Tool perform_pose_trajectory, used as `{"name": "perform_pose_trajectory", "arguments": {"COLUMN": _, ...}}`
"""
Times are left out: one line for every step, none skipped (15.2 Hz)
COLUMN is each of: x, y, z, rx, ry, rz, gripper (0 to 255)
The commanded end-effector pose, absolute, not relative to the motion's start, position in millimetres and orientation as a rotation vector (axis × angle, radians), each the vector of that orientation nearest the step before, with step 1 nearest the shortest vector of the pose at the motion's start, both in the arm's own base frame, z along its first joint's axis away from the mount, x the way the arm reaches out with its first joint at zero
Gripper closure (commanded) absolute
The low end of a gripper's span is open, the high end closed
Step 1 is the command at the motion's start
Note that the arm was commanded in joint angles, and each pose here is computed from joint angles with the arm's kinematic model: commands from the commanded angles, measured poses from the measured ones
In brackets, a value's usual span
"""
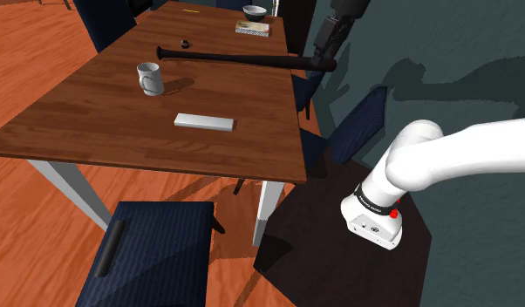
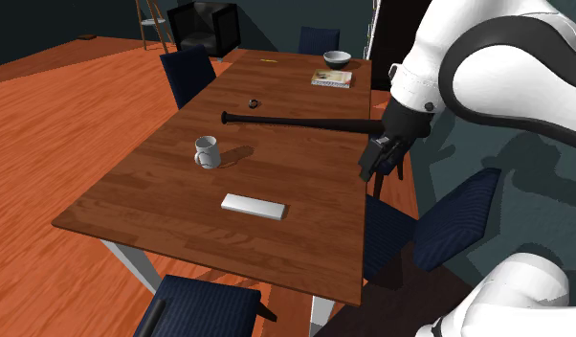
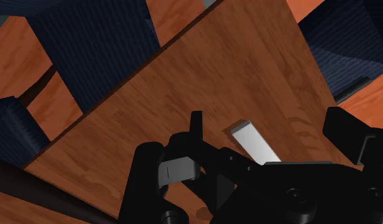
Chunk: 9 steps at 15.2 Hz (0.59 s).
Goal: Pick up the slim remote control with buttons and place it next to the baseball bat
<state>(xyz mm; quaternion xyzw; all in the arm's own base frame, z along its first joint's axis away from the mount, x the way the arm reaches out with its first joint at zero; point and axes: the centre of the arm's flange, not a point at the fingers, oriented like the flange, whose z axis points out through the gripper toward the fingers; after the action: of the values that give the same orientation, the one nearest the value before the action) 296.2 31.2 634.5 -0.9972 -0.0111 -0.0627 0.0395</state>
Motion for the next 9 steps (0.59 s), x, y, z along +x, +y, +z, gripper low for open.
{"name": "perform_pose_trajectory", "arguments": {"x": 296.2, "y": 31.2, "z": 634.5, "rx": -3.056, "ry": -0.034, "rz": -0.192, "gripper": 0}}
{"name": "perform_pose_trajectory", "arguments": {"x": 307.4, "y": 34.1, "z": 627.0, "rx": -3.059, "ry": -0.054, "rz": -0.187, "gripper": 0}}
{"name": "perform_pose_trajectory", "arguments": {"x": 318.5, "y": 37.2, "z": 619.6, "rx": -3.062, "ry": -0.075, "rz": -0.181, "gripper": 0}}
{"name": "perform_pose_trajectory", "arguments": {"x": 329.5, "y": 40.4, "z": 612.1, "rx": -3.065, "ry": -0.095, "rz": -0.176, "gripper": 0}}
{"name": "perform_pose_trajectory", "arguments": {"x": 340.4, "y": 43.7, "z": 604.5, "rx": -3.067, "ry": -0.116, "rz": -0.171, "gripper": 0}}
{"name": "perform_pose_trajectory", "arguments": {"x": 351.3, "y": 47.1, "z": 596.9, "rx": -3.07, "ry": -0.136, "rz": -0.165, "gripper": 0}}
{"name": "perform_pose_trajectory", "arguments": {"x": 362.2, "y": 50.6, "z": 589.2, "rx": -3.072, "ry": -0.157, "rz": -0.16, "gripper": 0}}
{"name": "perform_pose_trajectory", "arguments": {"x": 372.9, "y": 54.3, "z": 581.5, "rx": -3.074, "ry": -0.178, "rz": -0.155, "gripper": 0}}
{"name": "perform_pose_trajectory", "arguments": {"x": 383.6, "y": 58.0, "z": 573.8, "rx": -3.076, "ry": -0.198, "rz": -0.149, "gripper": 0}}
